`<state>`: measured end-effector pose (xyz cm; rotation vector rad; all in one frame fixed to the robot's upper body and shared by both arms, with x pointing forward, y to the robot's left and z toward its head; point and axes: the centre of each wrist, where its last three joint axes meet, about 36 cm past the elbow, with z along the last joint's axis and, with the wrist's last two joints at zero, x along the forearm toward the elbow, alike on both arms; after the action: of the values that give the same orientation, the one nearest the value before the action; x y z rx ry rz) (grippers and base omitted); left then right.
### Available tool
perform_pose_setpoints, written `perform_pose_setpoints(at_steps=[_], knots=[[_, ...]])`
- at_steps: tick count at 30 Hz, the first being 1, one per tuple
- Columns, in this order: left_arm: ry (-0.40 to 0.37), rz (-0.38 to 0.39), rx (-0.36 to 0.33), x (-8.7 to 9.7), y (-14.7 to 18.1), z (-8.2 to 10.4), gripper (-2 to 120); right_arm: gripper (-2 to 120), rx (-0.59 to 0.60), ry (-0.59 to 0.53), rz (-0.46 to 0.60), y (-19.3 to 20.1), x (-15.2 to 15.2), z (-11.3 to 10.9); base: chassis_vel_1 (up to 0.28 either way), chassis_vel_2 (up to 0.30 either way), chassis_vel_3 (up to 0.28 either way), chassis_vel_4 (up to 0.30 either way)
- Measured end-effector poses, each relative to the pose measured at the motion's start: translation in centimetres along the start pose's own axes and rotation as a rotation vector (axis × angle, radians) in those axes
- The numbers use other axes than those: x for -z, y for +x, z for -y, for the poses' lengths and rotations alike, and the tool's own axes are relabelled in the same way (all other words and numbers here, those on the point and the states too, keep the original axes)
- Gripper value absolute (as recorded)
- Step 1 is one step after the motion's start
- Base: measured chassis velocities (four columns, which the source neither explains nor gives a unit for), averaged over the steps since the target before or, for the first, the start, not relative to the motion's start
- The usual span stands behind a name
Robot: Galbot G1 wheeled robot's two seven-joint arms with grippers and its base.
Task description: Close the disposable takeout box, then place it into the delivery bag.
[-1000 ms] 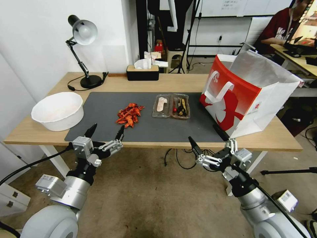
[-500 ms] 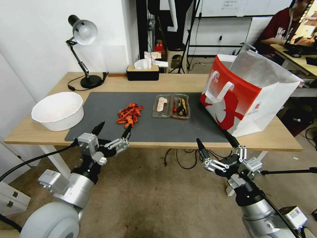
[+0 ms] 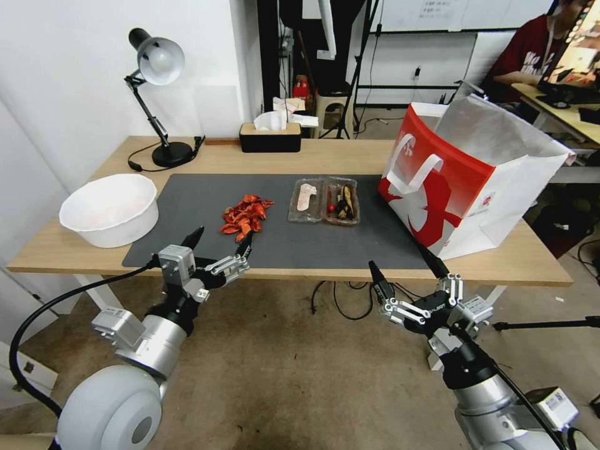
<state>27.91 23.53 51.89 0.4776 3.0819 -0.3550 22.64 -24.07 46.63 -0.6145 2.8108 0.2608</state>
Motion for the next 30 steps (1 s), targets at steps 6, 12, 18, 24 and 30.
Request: perform_pose_setpoints(at_steps=[6, 12, 18, 24, 30], knots=[[0.2, -0.065, -0.054, 2.6, -0.9, 1.3, 100, 100, -0.006, -0.005, -0.014, 0.1, -0.5, 0.1, 0.0, 0.0, 0.0, 0.0], [0.313, -0.159, -0.109, 4.3, -1.5, 2.2, 100, 100, -0.005, -0.005, -0.026, 0.0, -0.6, 0.3, 0.0, 0.0, 0.0, 0.0], [0.28, -0.222, -0.196, 6.0, -3.6, 2.1, 100, 100, -0.008, -0.012, -0.038, 0.0, -1.2, 0.5, 0.0, 0.0, 0.0, 0.0], [0.226, -0.261, -0.264, 7.3, -9.7, 1.2, 100, 100, -0.018, -0.013, -0.062, 0.2, -1.9, 1.0, 0.0, 0.0, 0.0, 0.0], [0.21, -0.303, -0.307, 7.2, -13.8, 1.6, 100, 100, -0.03, -0.009, -0.074, 0.4, -2.0, 1.7, 0.0, 0.0, 0.0, 0.0]])
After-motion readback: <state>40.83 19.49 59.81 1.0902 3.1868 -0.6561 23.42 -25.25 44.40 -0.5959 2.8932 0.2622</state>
